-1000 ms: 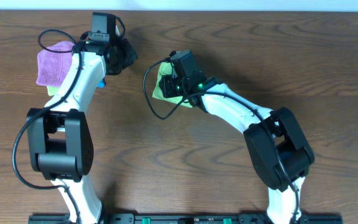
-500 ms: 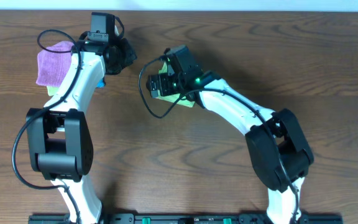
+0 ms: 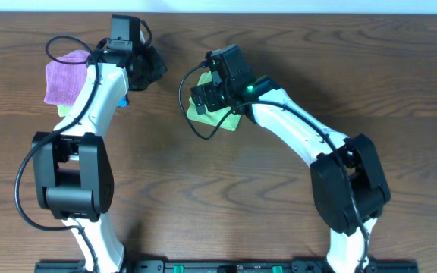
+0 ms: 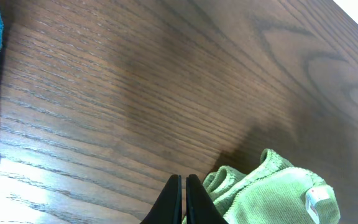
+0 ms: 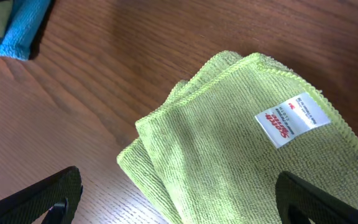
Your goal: Fold the cloth
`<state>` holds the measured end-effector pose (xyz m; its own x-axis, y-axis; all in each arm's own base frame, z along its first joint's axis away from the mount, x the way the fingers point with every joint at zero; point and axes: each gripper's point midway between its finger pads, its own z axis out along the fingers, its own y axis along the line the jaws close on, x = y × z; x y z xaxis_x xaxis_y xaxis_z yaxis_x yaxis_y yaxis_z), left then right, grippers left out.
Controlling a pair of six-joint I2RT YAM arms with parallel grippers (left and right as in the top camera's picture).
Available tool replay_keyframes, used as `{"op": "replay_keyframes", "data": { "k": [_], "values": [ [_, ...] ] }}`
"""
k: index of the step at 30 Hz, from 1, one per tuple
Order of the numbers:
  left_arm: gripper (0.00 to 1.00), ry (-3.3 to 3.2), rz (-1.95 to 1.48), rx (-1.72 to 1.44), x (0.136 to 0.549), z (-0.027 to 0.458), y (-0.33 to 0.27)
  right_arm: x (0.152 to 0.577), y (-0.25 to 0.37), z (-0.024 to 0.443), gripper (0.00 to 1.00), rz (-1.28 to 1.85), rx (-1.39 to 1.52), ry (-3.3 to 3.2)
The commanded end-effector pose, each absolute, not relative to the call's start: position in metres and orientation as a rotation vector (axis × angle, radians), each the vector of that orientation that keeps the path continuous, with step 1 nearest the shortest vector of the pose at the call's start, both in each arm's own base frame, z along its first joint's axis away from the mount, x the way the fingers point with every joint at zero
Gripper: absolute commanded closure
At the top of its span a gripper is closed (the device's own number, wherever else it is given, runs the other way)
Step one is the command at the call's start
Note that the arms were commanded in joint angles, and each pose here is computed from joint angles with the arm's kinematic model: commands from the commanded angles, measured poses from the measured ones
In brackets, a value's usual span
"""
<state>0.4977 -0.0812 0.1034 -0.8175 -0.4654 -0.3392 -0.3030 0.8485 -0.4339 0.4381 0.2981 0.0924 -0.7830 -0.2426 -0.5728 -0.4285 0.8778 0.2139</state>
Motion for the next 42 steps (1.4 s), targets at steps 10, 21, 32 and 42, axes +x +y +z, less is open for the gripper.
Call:
{"op": "replay_keyframes", "data": {
  "k": [10,21,32,42],
  "values": [
    [0.94,2.570,-0.529,-0.535,0.496,0.114,-0.081,0.427,0.324,0.083,0.01,0.409,-0.609,2.469],
    [0.94,2.572,-0.536,-0.533,0.496,0.114,-0.082,0.426,0.329,0.056,0.04,0.391,-0.629,2.498],
    [0.94,2.571,-0.537,-0.532,0.496,0.114,-0.082,0.431,0.331,0.049,0.08,0.386,-0.624,2.488],
    [0.93,2.572,-0.537,-0.533,0.496,0.114,-0.082,0.435,0.333,0.038,0.14,0.387,-0.623,2.487]
  ]
}}
